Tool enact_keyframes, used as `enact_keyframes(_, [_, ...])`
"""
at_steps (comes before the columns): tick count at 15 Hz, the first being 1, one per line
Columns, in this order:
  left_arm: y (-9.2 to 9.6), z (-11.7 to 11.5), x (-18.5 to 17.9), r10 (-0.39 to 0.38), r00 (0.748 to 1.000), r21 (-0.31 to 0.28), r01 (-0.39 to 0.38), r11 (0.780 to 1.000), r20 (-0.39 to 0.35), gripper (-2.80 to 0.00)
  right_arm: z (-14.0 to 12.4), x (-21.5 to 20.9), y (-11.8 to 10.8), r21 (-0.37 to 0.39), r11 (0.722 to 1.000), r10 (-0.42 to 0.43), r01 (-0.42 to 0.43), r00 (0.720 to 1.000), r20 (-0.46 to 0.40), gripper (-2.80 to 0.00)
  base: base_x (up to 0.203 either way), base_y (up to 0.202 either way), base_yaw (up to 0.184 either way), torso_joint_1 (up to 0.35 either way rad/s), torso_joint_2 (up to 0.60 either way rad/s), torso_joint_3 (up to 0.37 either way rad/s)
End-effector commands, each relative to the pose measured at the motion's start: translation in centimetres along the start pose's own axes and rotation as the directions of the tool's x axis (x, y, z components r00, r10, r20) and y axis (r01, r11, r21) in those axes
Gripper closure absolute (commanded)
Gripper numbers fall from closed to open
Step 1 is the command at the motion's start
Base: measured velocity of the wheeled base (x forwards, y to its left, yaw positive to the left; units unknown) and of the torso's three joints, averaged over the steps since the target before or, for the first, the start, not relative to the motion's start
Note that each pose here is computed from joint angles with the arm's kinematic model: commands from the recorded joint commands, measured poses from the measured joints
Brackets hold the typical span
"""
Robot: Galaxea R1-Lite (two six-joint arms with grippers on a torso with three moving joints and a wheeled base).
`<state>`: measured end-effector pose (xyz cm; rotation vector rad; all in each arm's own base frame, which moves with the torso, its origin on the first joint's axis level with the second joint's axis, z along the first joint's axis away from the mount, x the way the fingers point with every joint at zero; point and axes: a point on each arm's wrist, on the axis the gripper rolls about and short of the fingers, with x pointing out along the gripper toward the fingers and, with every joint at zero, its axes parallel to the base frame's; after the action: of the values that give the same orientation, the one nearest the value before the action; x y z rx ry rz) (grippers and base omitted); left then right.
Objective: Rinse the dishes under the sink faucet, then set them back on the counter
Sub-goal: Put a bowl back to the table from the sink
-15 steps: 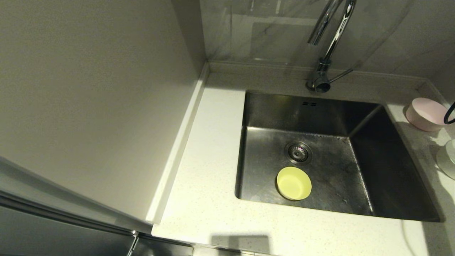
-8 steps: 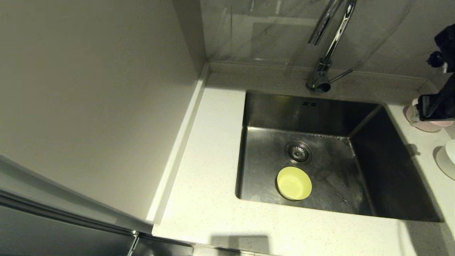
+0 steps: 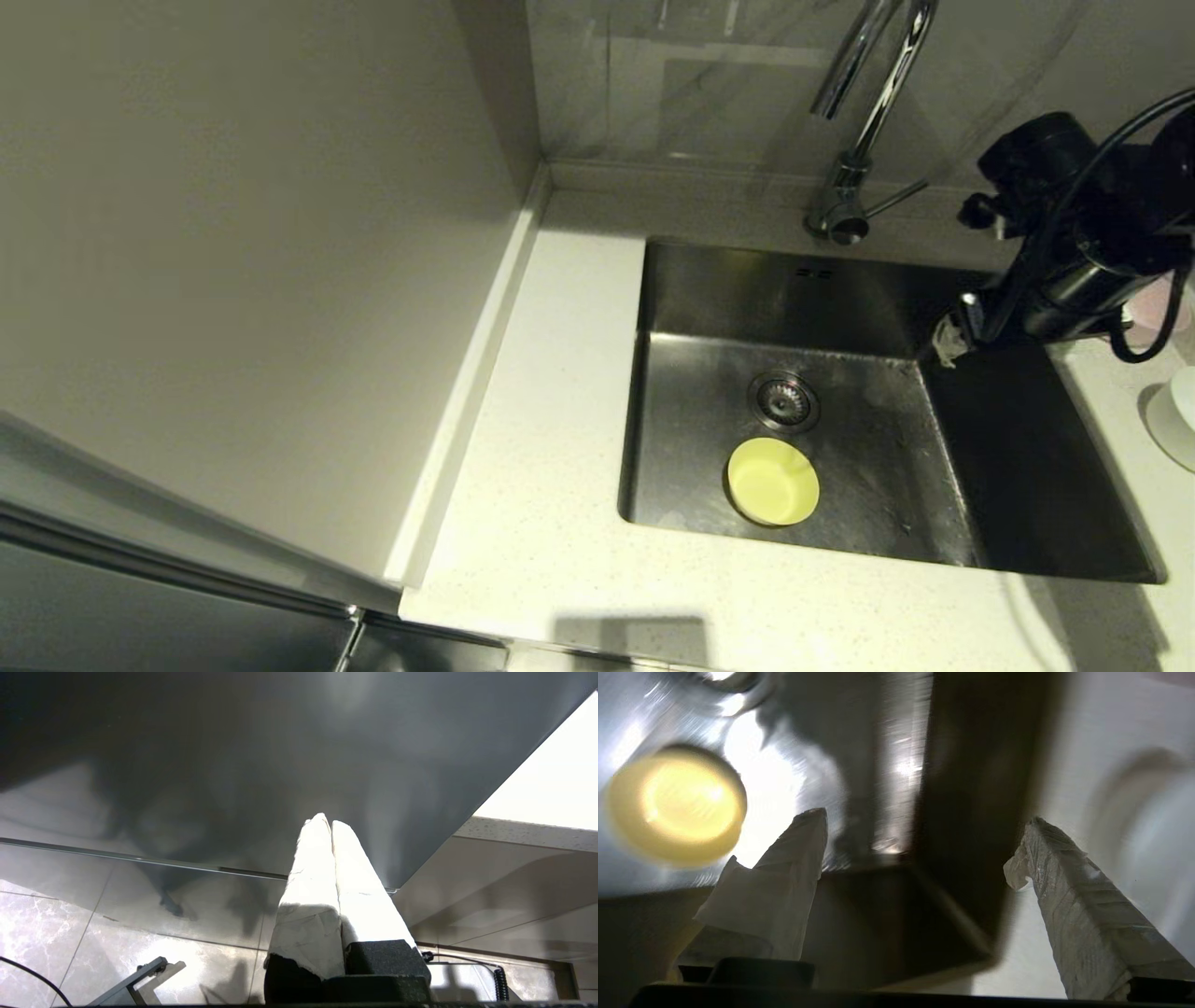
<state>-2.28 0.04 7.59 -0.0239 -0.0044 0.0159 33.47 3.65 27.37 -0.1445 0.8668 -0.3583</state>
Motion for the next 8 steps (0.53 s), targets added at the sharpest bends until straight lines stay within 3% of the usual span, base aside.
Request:
enact_keyframes(1, [0.0,0.0,0.0,0.001,1.0,-0.001,-0.001,1.0,0.002,0.0,-0.7,3.0,2.0,-0.151,0.985,0.066,-0.081,0.993,-0.098,-2.8,0.0,0.0,0.0,0.0,0.0,0.0])
enact_keyframes(3, [0.0,0.0,0.0,0.001,1.0,-0.001,-0.001,1.0,0.002,0.0,-1.3,5.3,3.1,-0.307,0.939,0.105,-0.154,0.98,-0.17,-2.8,0.0,0.0,0.0,0.0,0.0,0.0])
enact_keyframes(4, [0.0,0.0,0.0,0.001,1.0,-0.001,-0.001,1.0,0.002,0.0,-1.5,6.5,3.7,-0.342,0.923,0.115,-0.175,0.975,-0.19,-2.8,0.0,0.0,0.0,0.0,0.0,0.0])
enact_keyframes(6, [0.0,0.0,0.0,0.001,1.0,-0.001,-0.001,1.0,0.002,0.0,-1.5,9.3,5.4,-0.366,0.912,0.125,-0.184,0.976,-0.18,-2.8,0.0,0.0,0.0,0.0,0.0,0.0])
enact_keyframes(8, [0.0,0.0,0.0,0.001,1.0,-0.001,-0.001,1.0,0.002,0.0,-1.3,11.8,7.7,-0.369,0.911,0.149,-0.182,0.982,-0.116,-2.8,0.0,0.0,0.0,0.0,0.0,0.0])
